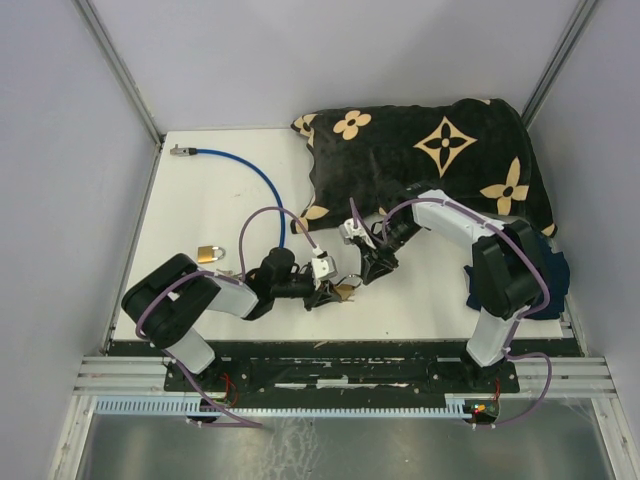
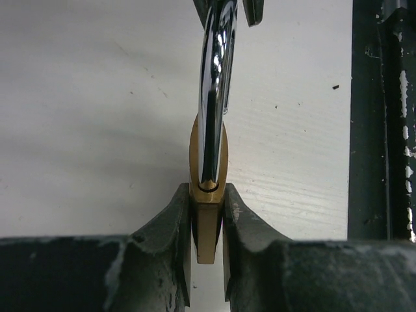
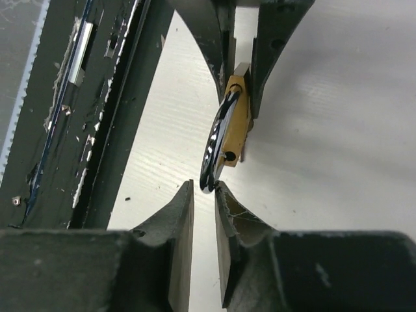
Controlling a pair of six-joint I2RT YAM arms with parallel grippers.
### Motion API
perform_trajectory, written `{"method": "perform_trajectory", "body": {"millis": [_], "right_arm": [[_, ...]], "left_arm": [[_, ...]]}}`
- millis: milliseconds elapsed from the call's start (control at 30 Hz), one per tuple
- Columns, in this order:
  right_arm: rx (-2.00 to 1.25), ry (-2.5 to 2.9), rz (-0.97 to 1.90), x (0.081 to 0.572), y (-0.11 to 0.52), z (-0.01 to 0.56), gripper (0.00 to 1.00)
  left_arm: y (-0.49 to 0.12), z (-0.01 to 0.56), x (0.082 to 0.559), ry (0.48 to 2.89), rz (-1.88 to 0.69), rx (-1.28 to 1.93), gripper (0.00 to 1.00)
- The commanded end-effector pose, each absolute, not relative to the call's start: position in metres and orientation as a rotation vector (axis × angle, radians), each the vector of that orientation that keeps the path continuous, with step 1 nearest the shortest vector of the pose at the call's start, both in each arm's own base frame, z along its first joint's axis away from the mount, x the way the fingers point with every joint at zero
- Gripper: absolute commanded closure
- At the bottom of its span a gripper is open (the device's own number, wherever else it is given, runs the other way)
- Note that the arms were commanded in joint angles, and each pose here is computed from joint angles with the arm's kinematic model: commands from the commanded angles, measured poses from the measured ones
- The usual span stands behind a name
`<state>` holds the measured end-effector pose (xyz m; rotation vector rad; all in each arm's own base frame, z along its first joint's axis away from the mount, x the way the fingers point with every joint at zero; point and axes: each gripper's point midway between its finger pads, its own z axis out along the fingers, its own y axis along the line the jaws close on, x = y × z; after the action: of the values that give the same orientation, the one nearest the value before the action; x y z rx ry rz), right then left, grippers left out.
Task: Lock with the key
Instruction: Lock the lock.
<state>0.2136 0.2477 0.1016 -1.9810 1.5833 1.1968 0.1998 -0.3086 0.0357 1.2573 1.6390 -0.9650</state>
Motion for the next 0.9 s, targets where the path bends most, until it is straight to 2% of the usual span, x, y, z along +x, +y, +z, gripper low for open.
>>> {"method": "perform_trajectory", "body": {"millis": [0,100,400,733,867], "right_arm": [[-1.971,1.703,1.127,0.219,0.238,0.109,0.72],[-1.959,1.694,1.008,0.229,0.236,0.11,0.67],[-1.846,1.633,0.968,0.237,0.25,0.133,0.49],[-1.916,1.662,0.995,0.226,0.262,0.106,0.53],[-1.909,1.658,1.004,0.225,0.266,0.103,0.63]], "left_arm": [[-0.312,0.044,0.211,1.576,-0.921,1.287,0.97],[-0.313,0.045,0.211,1.572,-0.925,1.298,0.97],[-0.317,0.05,0.213,1.563,-0.941,1.298,0.97],[-0.319,0.054,0.213,1.559,-0.953,1.296,0.97],[-0.32,0.053,0.213,1.563,-0.957,1.294,0.97]]}}
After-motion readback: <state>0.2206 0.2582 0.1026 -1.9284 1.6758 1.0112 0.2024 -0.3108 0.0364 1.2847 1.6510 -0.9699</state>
